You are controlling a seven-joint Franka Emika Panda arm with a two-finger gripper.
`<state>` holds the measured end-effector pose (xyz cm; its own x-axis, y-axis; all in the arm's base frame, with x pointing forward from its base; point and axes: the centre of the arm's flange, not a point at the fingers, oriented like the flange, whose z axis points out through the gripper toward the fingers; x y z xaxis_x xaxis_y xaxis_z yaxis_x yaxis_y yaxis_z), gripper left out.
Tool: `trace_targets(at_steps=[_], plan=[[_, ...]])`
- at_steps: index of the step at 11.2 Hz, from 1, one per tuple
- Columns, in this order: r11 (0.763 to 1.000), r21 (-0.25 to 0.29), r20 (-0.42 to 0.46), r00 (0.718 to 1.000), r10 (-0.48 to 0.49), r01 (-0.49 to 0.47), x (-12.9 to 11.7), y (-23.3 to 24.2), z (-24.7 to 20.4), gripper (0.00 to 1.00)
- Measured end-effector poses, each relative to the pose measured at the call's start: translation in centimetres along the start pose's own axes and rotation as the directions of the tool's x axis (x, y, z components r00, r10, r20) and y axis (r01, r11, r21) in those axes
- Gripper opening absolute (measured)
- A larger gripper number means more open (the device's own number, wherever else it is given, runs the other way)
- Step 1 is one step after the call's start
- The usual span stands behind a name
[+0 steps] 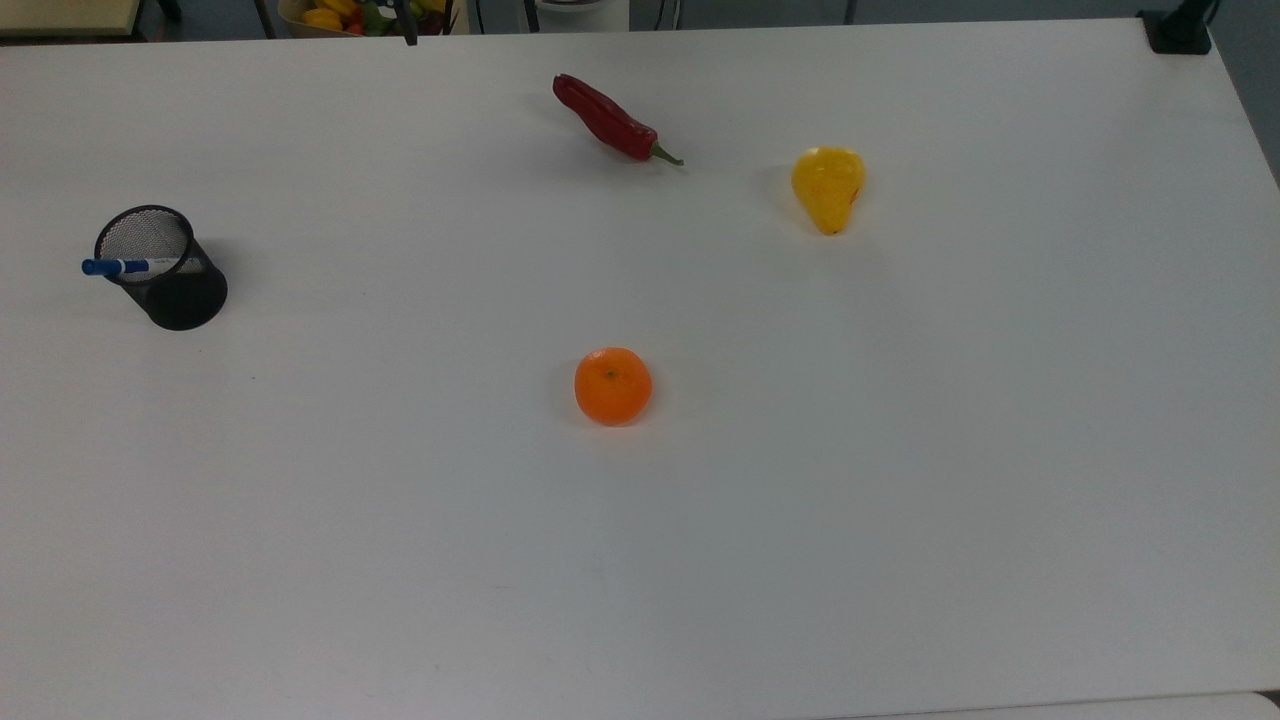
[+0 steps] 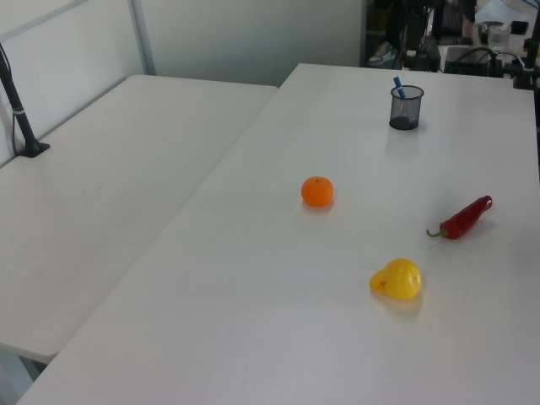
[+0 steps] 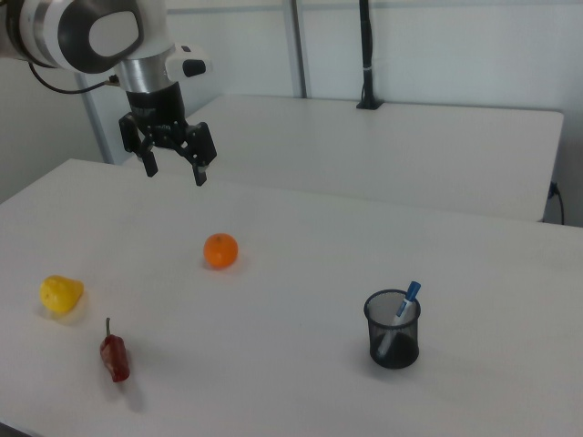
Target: Take marker pen
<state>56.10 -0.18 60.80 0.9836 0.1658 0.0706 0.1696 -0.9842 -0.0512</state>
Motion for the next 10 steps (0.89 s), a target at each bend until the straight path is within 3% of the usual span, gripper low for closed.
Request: trace_targets(at_steps=[10], plan=[[1.000,0.008,0.043,0.999,0.001,-0.001,-0.49,-0.02,0.35,1.00]])
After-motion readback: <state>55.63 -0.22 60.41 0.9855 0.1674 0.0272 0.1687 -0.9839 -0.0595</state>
